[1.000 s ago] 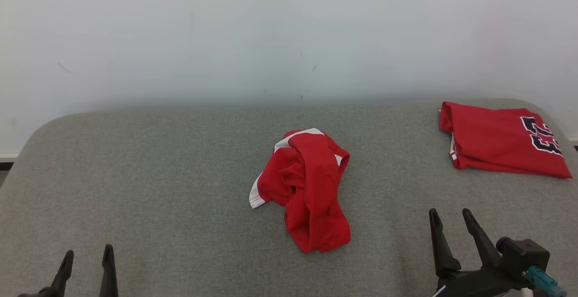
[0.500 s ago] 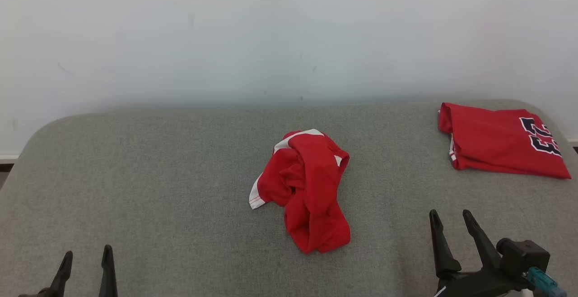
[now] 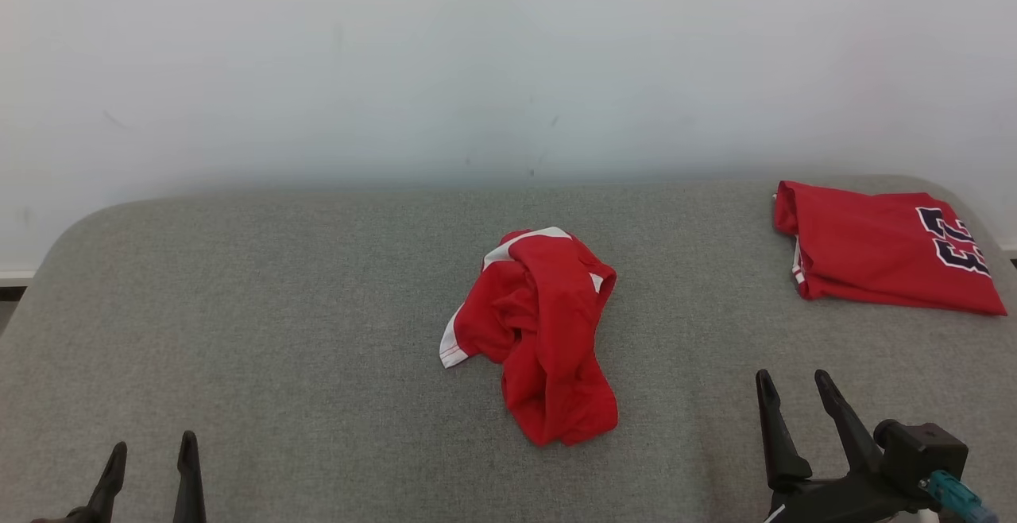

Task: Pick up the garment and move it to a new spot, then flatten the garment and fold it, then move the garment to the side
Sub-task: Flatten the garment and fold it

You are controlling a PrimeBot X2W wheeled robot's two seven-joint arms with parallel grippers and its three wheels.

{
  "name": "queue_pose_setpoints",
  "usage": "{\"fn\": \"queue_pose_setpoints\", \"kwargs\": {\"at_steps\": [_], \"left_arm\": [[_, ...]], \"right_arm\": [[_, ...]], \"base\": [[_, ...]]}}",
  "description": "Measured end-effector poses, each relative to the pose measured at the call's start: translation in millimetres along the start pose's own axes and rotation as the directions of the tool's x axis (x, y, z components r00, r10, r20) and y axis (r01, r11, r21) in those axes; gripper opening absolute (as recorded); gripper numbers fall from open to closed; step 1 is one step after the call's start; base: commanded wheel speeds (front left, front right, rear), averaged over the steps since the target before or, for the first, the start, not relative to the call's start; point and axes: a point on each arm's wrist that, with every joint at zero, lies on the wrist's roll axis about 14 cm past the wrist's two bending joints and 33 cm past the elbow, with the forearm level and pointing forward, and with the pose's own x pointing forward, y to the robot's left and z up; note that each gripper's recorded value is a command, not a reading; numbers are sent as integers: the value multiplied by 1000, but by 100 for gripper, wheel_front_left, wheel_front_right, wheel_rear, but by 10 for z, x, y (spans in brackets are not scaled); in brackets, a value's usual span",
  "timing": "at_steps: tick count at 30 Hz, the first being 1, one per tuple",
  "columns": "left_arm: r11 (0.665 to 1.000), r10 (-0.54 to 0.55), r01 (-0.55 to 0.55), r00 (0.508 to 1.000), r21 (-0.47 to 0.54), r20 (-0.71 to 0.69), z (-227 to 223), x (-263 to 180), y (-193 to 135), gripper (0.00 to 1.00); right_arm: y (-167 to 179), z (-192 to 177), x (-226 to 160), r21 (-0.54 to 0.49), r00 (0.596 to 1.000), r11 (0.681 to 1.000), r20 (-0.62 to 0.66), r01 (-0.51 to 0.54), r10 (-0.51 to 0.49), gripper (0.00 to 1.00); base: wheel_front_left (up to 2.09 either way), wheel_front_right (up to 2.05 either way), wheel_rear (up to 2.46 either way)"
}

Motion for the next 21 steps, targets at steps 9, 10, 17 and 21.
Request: {"fn": "queue_pose_setpoints", "kwargs": {"at_steps": [9, 10, 17, 21], "left_arm": [[1000, 1, -1, 1000, 0, 2, 1, -5, 1, 100], [1000, 2, -2, 1000, 1, 1, -1, -5, 3, 100], [1000, 13, -13, 1000, 8, 16, 16, -17, 21, 100], [1000, 16, -16, 999, 9, 30, 43, -6, 10, 100]], "right_arm": [[8, -14, -3, 0, 1000, 1000, -6, -2, 2, 100], [12, -23, -3, 0, 1000, 1000, -9, -4, 4, 100], [239, -169, 41, 1, 996, 998, -60, -71, 71, 100], [460, -287, 118, 3, 985, 991, -100, -137, 137, 100]], "base": [[0, 0, 0], [0, 0, 0], [0, 0, 0], [0, 0, 0]]}}
